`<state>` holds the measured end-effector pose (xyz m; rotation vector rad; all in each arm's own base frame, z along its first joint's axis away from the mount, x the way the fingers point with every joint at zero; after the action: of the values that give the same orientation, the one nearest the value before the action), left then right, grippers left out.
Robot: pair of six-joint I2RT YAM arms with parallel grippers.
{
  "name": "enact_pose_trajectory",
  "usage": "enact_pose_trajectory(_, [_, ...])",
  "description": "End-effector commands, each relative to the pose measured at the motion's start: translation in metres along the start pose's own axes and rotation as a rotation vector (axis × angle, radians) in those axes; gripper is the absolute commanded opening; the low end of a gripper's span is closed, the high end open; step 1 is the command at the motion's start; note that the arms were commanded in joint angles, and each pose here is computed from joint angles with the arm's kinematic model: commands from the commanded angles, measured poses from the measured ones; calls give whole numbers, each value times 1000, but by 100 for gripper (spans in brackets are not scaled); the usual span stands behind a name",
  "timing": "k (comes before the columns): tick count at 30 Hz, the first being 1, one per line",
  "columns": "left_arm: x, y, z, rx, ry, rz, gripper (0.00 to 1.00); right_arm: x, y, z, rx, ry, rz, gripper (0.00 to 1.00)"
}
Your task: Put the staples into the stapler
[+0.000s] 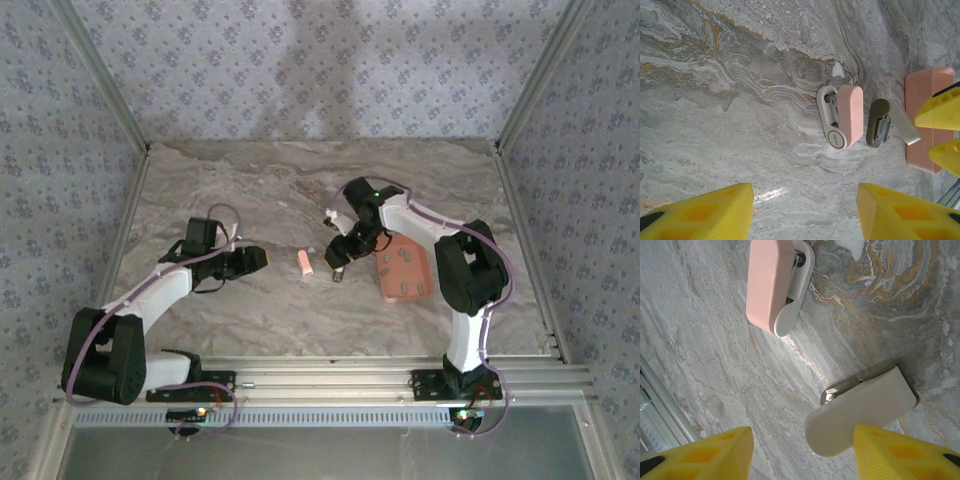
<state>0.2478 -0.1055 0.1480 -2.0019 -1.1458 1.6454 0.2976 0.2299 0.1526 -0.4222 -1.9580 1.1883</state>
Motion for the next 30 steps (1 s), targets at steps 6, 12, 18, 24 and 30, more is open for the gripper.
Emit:
enact_pose_trajectory(6, [-8,-1,6,6,45,52,57,14,-45,3,-200,195,68,57])
enact_pose_trajectory(12, [-11,2,8,4,55,77,57,12,-63,15,-365,431,45,57])
enact_pose_trajectory(18, [-13,5,11,2,67,90,57,6,-58,31,-463,682,0,57])
enact_pose_trajectory(24, [-14,10,13,12,71,95,57,-4,-41,51,-486,904,-18,57])
enact_pose_trajectory(30, [-15,14,12,23,75,104,57,-7,-24,52,-435,967,-49,57])
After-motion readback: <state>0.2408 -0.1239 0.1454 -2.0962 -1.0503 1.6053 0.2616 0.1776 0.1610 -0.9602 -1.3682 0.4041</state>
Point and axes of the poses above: each hand's point on the last joint's axis, 136 mm out from that joint toward the fingers, its own y axis out along the fingers, its own x axis along the line the jaws close on, z = x × y, the point moved 8 cm from there along -y, back along the fingers, and after that the axes turned 3 degrees about -y, right-handed, at the moved point
